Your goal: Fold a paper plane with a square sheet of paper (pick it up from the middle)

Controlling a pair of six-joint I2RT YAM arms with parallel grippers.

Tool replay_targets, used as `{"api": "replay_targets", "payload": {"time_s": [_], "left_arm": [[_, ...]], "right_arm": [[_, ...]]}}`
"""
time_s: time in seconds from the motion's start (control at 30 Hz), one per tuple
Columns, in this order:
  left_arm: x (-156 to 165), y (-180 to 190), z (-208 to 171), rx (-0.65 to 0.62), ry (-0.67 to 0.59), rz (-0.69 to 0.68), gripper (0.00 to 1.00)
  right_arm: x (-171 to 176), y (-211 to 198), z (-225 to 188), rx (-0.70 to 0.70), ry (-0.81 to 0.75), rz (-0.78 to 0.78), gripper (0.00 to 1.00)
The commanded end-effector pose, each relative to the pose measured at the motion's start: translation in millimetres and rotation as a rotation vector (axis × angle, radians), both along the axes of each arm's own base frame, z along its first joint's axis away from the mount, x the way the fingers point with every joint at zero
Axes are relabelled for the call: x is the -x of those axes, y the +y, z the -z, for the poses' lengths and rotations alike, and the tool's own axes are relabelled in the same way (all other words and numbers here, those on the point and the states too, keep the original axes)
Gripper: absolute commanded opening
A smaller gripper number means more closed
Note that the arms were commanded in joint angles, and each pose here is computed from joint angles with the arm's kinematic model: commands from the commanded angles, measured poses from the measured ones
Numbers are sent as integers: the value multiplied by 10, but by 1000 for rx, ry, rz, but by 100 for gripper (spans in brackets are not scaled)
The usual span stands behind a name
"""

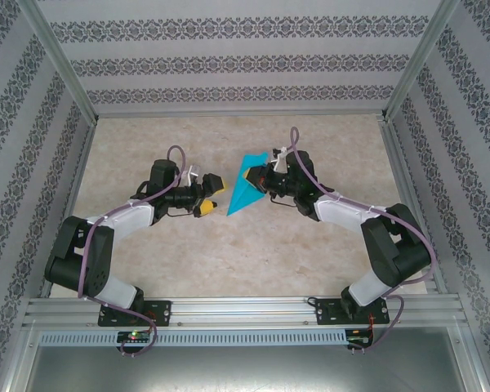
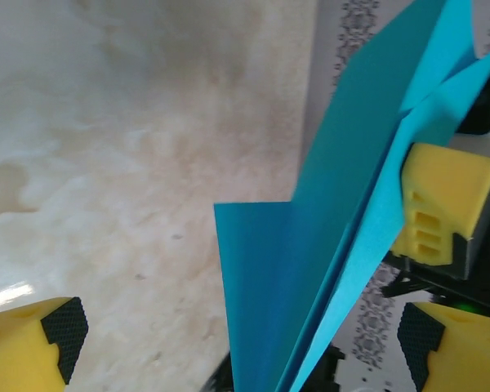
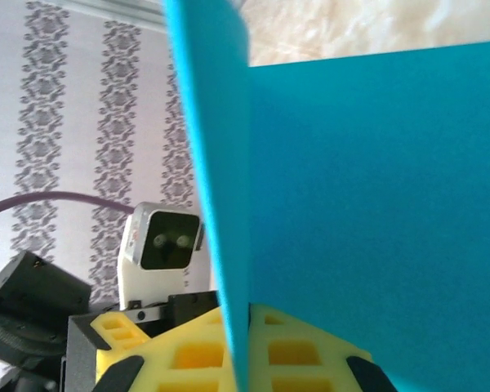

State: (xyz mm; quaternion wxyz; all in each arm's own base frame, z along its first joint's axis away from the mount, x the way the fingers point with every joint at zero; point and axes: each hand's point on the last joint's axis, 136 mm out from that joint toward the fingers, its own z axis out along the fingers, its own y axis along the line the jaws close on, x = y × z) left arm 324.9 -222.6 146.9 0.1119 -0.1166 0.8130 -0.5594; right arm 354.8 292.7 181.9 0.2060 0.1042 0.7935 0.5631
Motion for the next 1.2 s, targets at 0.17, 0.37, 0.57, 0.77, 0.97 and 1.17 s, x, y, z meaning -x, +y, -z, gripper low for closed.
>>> {"api": "replay_targets", "payload": {"time_s": [0.17, 0.37, 0.57, 0.77, 0.97, 1.17], "left_arm": [[27, -226, -459, 185, -94, 60, 100], [31, -319, -346, 192, -61, 71, 100], [12, -322, -261, 181, -35, 60, 100], [5, -326, -289, 188, -46, 60, 93], [-10, -315, -289, 169, -64, 59, 64], [-3, -290, -242, 125, -91, 57, 37]], "right_arm": [[-80, 230, -291, -155, -16, -64, 1], [-34, 352, -224, -157, 14, -95, 1], [-38, 365, -201, -165, 21, -96, 2], [-38, 386, -164, -163, 36, -103, 2], [-25, 407, -112, -156, 60, -115, 2], [2, 357, -46, -130, 84, -120, 7]]}}
